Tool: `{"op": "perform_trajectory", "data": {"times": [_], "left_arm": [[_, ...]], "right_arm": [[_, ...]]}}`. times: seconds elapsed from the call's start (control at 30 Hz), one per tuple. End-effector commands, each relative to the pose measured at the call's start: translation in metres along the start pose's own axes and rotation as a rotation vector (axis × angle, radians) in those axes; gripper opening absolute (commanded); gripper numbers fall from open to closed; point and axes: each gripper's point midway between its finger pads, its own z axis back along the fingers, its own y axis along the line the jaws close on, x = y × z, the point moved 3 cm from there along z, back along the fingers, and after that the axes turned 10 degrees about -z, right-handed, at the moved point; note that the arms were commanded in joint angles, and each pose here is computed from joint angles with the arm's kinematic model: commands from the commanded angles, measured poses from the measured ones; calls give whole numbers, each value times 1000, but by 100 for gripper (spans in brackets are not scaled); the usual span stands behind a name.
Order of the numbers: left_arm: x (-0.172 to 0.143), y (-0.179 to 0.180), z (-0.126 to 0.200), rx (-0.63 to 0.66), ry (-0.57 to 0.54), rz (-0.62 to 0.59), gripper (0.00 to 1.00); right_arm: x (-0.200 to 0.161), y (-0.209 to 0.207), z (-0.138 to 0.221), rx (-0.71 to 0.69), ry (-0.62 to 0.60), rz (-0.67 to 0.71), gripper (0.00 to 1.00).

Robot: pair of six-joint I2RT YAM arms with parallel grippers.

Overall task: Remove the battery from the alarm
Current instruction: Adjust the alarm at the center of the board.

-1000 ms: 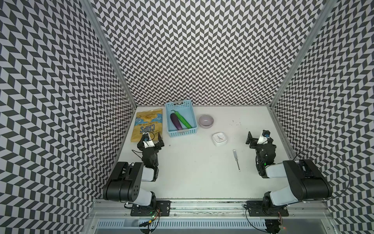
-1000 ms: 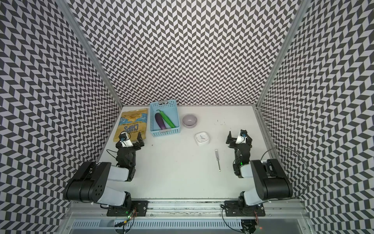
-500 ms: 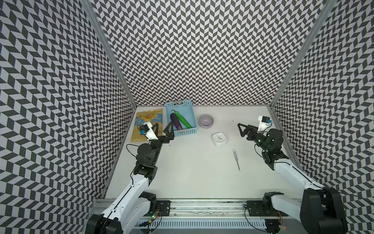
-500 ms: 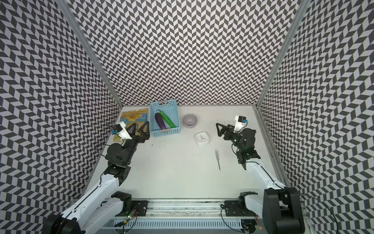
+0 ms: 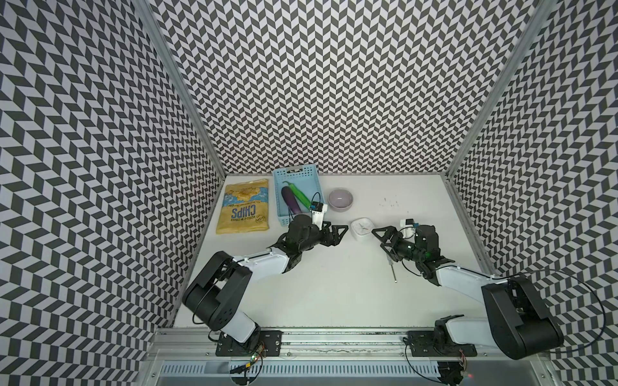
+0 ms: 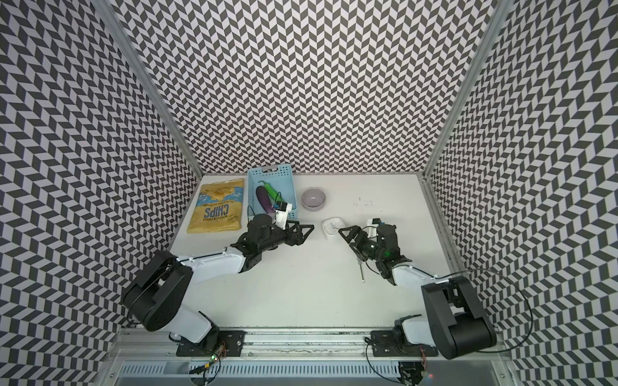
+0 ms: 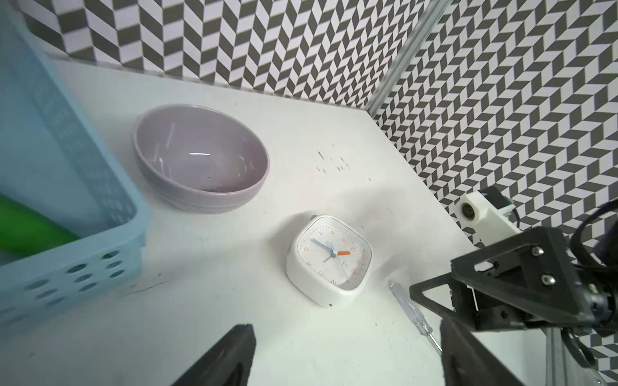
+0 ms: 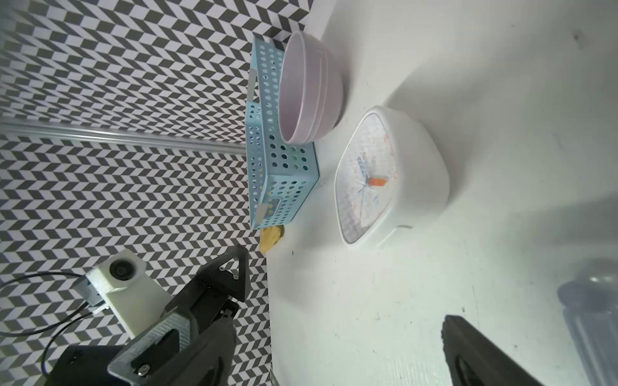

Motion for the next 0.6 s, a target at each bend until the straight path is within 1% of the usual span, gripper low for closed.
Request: {"op": "perform_trajectory", "data": {"times": [0.0,0.07,0.2,0.43,0.57], "left_arm": [[-14,-3,-27,-25,68,-13,78],[-20,2,-44,0,95,-10,74],[-25,7,-66,57,119,-14,72],[-30,23,-89,146,141,-12,69],[-31,26,-101,154,155,-13,69]], "right_arm": [[7,10,-8,29,-53,-37,100],[8,9,-12,24,-50,-56,98],[8,4,-19,-1,-58,-77,96],[8,-4,-33,-48,-64,-110,94],[13,-11,-41,-73,-86,-134,94]]}}
